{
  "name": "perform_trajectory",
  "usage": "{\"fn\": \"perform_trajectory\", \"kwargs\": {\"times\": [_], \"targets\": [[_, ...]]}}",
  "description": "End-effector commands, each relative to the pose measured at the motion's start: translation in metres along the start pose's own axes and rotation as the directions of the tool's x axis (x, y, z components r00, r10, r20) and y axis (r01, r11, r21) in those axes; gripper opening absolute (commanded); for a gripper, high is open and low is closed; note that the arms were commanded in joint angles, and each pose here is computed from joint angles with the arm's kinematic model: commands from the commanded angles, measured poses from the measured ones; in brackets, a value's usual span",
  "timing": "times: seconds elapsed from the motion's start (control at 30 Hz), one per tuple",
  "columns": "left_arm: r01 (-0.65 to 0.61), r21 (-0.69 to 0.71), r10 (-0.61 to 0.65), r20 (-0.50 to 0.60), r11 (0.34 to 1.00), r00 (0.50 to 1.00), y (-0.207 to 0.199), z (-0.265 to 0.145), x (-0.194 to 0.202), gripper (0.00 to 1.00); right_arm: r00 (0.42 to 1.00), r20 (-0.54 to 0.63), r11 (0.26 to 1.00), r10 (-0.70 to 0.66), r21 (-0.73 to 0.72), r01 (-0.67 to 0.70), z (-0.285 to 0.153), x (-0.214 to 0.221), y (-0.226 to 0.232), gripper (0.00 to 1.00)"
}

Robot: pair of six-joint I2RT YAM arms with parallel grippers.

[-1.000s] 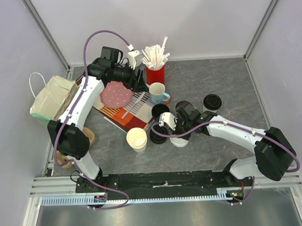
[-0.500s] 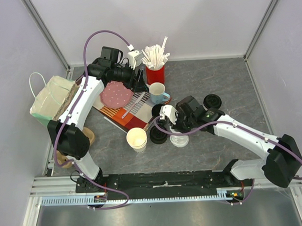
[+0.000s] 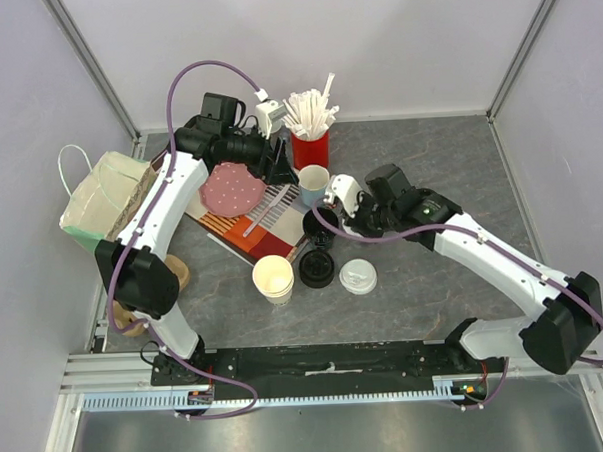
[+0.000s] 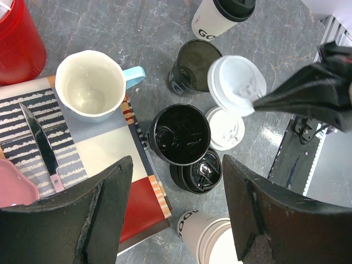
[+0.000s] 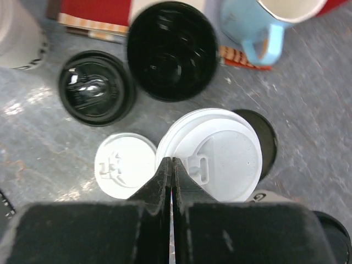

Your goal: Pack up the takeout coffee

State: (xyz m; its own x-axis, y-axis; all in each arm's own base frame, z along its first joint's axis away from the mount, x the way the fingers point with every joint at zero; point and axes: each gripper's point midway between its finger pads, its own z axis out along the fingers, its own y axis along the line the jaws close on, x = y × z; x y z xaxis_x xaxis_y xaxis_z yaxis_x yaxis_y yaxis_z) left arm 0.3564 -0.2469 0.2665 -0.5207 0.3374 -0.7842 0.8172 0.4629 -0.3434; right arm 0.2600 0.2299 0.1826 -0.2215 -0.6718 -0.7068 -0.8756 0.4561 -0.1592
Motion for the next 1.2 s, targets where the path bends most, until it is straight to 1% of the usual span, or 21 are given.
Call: {"fn": "perform_trajectory", "kwargs": {"times": [0.0, 0.13, 0.17, 0.43, 0.67, 0.87, 1.0, 1.17], "targets": [[-0.024, 0.033, 0.023, 0.037, 0.999, 0.999, -0.005, -0.004, -0.015, 0.72, 0.998, -0.014, 0.991, 0.053, 0.123, -0.051, -0.001, -0.005, -0.037, 0.0], [-0.021, 0.036, 0.019, 0.038, 0.999, 0.999, -0.005, -0.002, -0.017, 0.72, 0.997, -0.018, 0.982, 0.079, 0.173, -0.075, 0.005, -0.002, -0.059, 0.0], [-0.021, 0.035, 0.02, 0.037, 0.999, 0.999, -0.004, -0.002, -0.016, 0.72, 0.996, -0.034, 0.982, 0.087, 0.172, -0.079, 0.01, 0.004, -0.062, 0.0], [-0.005, 0.04, 0.004, 0.028, 0.999, 1.0, -0.001, 0.002, -0.013, 0.72, 0.994, -0.018, 0.98, 0.11, 0.17, -0.105, 0.033, 0.014, -0.077, 0.0], [-0.006, 0.039, 0.005, 0.027, 0.999, 1.0, -0.001, 0.002, -0.013, 0.72, 0.992, -0.024, 0.984, 0.122, 0.134, -0.118, 0.043, 0.021, -0.076, 0.0], [-0.009, 0.036, 0.008, 0.027, 0.999, 1.0, -0.001, 0.001, -0.013, 0.72, 0.987, -0.064, 0.985, 0.147, 0.096, -0.14, 0.053, 0.036, -0.069, 0.0], [-0.01, 0.035, 0.01, 0.028, 0.999, 1.0, -0.001, 0.001, -0.013, 0.72, 0.983, -0.097, 0.985, 0.154, 0.096, -0.145, 0.054, 0.044, -0.067, 0.0], [-0.006, 0.036, 0.005, 0.024, 0.999, 1.0, 0.0, 0.003, -0.012, 0.72, 0.982, -0.112, 0.986, 0.15, 0.087, -0.14, 0.052, 0.046, -0.064, 0.0]]}}
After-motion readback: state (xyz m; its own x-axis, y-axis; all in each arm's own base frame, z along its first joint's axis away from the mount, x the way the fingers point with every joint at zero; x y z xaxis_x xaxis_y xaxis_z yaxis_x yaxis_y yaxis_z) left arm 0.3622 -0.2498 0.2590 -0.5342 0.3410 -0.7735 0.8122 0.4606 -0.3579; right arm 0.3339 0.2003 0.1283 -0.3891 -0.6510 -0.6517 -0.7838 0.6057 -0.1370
